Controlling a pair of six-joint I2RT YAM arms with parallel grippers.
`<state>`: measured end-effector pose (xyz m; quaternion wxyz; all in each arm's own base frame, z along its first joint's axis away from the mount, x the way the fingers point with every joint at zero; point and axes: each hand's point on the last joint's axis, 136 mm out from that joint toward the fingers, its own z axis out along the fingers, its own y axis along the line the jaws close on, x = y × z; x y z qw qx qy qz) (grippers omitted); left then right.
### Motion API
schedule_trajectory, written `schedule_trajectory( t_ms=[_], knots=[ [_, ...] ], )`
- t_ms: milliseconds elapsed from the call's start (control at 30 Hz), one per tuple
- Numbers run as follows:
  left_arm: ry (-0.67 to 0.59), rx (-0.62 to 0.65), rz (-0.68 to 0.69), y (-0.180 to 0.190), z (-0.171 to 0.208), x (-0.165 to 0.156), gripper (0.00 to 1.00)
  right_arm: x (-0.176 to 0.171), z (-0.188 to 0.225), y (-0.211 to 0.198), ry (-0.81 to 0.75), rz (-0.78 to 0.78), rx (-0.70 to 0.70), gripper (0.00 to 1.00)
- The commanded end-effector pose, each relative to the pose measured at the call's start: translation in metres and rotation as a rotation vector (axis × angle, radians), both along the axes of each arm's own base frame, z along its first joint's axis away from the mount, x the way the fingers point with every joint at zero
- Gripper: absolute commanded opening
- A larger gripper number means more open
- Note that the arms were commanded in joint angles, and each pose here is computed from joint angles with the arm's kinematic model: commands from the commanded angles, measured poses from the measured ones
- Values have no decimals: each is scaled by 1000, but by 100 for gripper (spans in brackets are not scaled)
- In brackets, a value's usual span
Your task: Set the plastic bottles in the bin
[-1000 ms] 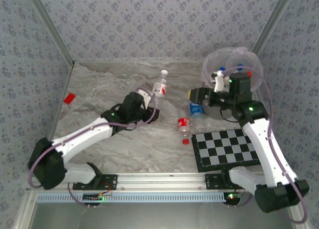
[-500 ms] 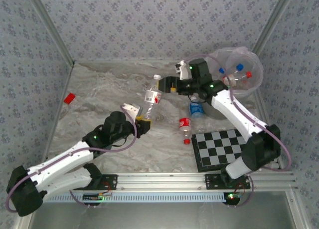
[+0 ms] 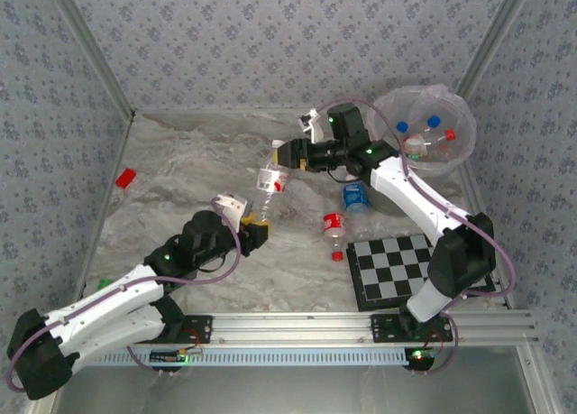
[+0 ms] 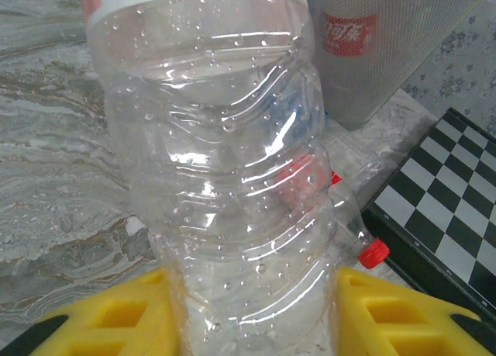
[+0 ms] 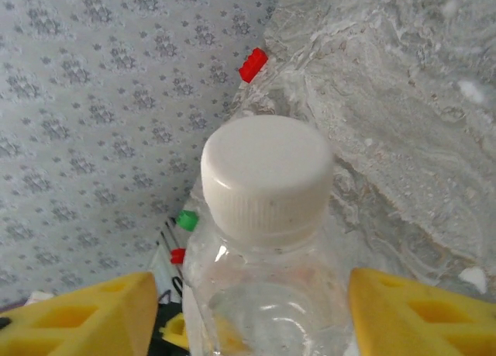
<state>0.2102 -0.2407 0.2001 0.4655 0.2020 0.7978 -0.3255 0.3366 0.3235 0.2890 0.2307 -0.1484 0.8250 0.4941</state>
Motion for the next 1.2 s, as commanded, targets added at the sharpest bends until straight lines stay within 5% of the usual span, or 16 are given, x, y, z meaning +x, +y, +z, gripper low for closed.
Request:
schedule_trajectory(
  t_ms=[0,167,300,467,867,1033,1167],
  knots=[
    [-36,-47,6,-1,18,1,43,-3,21,-7,-29,10,22,46],
    [-33,-56,6,0,19,-1,44,-1,26,-15,-37,-8,23,42],
    [-40,-72,3,0,23,-2,44,-3,20,-6,-22,19,17,75],
    [-48,-71,4,0,25,-1,44,-5,7,10,10,66,7,75],
    [-41,-72,-8,-7,23,2,47,-8,7,17,8,97,-5,51],
    [-36,-77,7,-3,26,1,72,3,48,-15,-95,26,-4,36],
    [-40,-64,59,9,32,3,92,13,108,-68,-260,-97,-42,33]
  ],
)
